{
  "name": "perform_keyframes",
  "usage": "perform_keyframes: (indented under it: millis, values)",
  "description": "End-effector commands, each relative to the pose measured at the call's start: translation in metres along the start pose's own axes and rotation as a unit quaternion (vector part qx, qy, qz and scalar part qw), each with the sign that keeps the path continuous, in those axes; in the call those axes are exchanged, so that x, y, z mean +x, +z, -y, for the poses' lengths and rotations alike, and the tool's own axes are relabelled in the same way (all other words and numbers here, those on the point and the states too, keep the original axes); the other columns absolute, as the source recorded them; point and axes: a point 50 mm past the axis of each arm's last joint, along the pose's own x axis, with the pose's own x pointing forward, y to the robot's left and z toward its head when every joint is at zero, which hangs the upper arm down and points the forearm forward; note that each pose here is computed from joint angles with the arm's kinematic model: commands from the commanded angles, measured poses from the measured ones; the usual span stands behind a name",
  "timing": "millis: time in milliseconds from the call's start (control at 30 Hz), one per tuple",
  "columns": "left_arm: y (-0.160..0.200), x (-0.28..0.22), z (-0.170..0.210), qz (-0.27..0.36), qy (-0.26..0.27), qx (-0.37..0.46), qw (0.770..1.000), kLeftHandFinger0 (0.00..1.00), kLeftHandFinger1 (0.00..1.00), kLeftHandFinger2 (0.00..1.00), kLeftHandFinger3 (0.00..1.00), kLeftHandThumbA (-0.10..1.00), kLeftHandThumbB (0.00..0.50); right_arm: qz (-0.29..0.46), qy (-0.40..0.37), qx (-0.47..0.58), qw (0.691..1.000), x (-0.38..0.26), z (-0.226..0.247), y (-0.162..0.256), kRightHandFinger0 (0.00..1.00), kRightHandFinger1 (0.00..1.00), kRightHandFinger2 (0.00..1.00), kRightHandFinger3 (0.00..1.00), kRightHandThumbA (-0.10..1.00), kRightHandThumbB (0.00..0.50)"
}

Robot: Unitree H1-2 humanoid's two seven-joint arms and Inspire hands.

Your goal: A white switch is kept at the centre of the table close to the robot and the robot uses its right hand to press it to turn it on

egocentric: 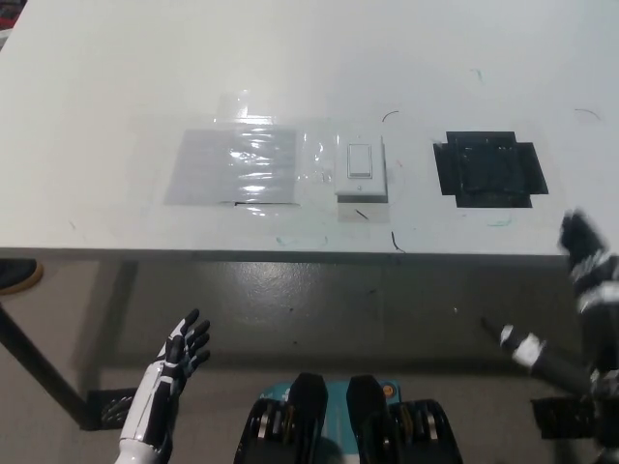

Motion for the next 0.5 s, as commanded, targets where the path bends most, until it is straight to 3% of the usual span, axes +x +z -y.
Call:
perform_keyframes:
  millis: [0,100,267,400,467]
  values:
    - [0.017,0.005,0.002,0.053,-0.002,-0.002,0.999,1.0,1.0,1.0,1.0,1.0,0.107,0.024,0.149,-0.139,0.979,0.095,0.029,0.088,1.0,1.0,1.0,1.0,1.0,0.214]
    - [0.017,0.004,0.002,0.05,-0.003,0.002,0.999,1.0,1.0,1.0,1.0,1.0,0.106,0.023,0.206,-0.18,0.962,0.143,0.026,0.107,1.0,1.0,1.0,1.0,1.0,0.283]
    - [0.018,0.006,0.001,0.049,-0.003,0.005,0.999,1.0,1.0,1.0,1.0,1.0,0.12,0.032,0.263,-0.215,0.94,0.207,0.012,0.127,1.0,1.0,1.0,1.0,1.0,0.248]
    - [0.017,0.005,0.0,0.044,-0.006,0.004,0.999,1.0,1.0,1.0,1.0,1.0,0.128,-0.002,0.331,-0.193,0.923,0.249,-0.003,0.125,1.0,1.0,1.0,1.0,1.0,0.228]
    - [0.017,0.006,0.0,0.049,-0.009,0.005,0.999,1.0,1.0,1.0,1.0,1.0,0.1,-0.026,0.358,-0.18,0.916,0.269,-0.014,0.119,1.0,1.0,1.0,1.0,1.0,0.233]
